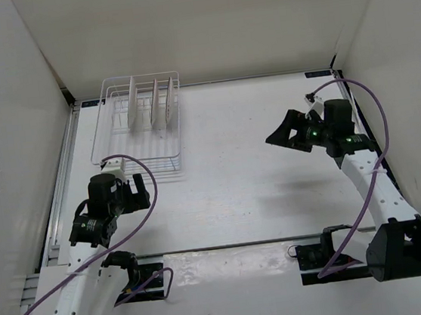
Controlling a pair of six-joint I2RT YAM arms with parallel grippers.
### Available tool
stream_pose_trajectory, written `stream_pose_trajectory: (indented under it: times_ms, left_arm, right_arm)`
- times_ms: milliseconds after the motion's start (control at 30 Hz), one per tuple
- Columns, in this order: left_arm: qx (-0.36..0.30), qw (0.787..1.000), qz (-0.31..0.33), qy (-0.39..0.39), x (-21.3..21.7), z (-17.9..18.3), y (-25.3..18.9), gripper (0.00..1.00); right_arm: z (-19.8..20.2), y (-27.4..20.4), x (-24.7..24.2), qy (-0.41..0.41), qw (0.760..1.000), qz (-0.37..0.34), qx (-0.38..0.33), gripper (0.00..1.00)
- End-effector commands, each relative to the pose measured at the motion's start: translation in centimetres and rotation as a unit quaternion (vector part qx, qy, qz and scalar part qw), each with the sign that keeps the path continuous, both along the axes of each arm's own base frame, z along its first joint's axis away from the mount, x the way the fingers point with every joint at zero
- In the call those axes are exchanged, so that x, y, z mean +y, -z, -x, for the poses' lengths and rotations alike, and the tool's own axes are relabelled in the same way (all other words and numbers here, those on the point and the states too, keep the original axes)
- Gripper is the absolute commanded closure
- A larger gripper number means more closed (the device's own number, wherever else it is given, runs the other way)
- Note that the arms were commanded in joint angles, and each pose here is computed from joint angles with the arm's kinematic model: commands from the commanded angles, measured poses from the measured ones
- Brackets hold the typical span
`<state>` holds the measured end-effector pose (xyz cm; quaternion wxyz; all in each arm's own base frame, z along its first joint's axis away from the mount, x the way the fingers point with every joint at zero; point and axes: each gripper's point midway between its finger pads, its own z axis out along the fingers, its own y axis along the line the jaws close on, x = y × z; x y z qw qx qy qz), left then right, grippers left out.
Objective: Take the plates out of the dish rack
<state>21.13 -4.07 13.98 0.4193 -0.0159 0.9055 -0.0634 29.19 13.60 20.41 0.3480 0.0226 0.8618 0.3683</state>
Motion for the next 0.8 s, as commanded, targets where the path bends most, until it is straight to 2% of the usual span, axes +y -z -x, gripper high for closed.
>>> stream_pose_trajectory:
  times_ms: [0,67,100,167,200,233,267,300,333,400,467,500,533,600,633,667,767]
  left_arm:
    - [-0.004,1.000,0.006,-0.001,-0.1,0.0,-0.4,0.01]
    - [-0.002,1.000,0.005,-0.002,0.0,0.0,-0.3,0.01]
    - [-0.003,1.000,0.005,-0.002,0.0,0.1,-0.4,0.01]
    - [-0.004,1.000,0.005,-0.002,0.0,0.0,-0.4,0.01]
    - [-0.006,1.000,0.005,-0.002,0.0,0.1,-0.5,0.01]
    - [-0.006,1.000,0.004,-0.003,0.1,0.1,-0.5,0.01]
    - [-0.006,1.000,0.004,-0.003,0.1,0.1,-0.5,0.01]
    - [-0.008,1.000,0.004,-0.003,0.0,0.1,-0.6,0.01]
    - [-0.008,1.000,0.004,-0.003,0.1,0.1,-0.6,0.01]
    - [-0.011,1.000,0.005,-0.003,0.1,0.1,-0.7,0.01]
    - [-0.011,1.000,0.006,-0.002,0.0,0.1,-0.7,0.01]
    - [-0.011,1.000,0.005,-0.001,0.0,0.2,-0.7,0.01]
    - [-0.011,1.000,0.006,-0.003,0.0,0.2,-0.7,0.01]
    - [-0.012,1.000,0.006,-0.001,0.0,0.2,-0.8,0.01]
    - [-0.012,1.000,0.004,-0.002,0.1,0.1,-0.7,0.01]
    - [-0.011,1.000,0.006,-0.002,0.0,0.1,-0.7,0.01]
    - [-0.012,1.000,0.005,0.000,0.0,0.1,-0.8,0.01]
  right_arm:
    - [-1.0,-4.0,1.4,-0.026,0.997,-0.024,-0.066,0.10]
    - [-1.8,-6.0,1.3,-0.014,0.994,-0.038,-0.106,0.10]
    - [-1.5,-5.8,1.6,0.008,0.994,-0.080,-0.068,0.10]
    - [-1.9,-6.8,1.7,0.018,0.992,-0.104,-0.075,0.10]
    - [-1.7,-6.8,2.1,0.020,0.990,-0.131,-0.053,0.10]
    - [-2.3,-8.4,2.9,-0.013,0.983,-0.152,-0.100,0.10]
    - [-1.2,-7.2,3.7,-0.038,0.982,-0.172,-0.063,0.10]
    - [-1.7,-8.3,4.1,-0.054,0.976,-0.185,-0.098,0.10]
    - [-2.1,-8.6,4.5,-0.062,0.974,-0.196,-0.095,0.10]
    - [-2.2,-7.2,5.3,-0.073,0.977,-0.197,-0.047,0.10]
    - [-3.3,-7.3,6.1,-0.081,0.981,-0.169,-0.054,0.10]
    - [-2.6,-6.1,6.7,-0.083,0.984,-0.157,-0.019,0.10]
    - [-3.8,-6.8,6.4,-0.069,0.989,-0.121,-0.054,0.10]
    - [-3.4,-6.9,7.5,-0.079,0.992,-0.082,-0.057,0.10]
    - [-4.0,-5.9,7.0,-0.046,0.997,-0.047,-0.045,0.10]
    - [-3.8,-6.6,7.5,-0.055,0.997,-0.027,-0.052,0.10]
    - [-5.4,-7.1,8.8,-0.050,0.997,0.031,-0.058,0.13]
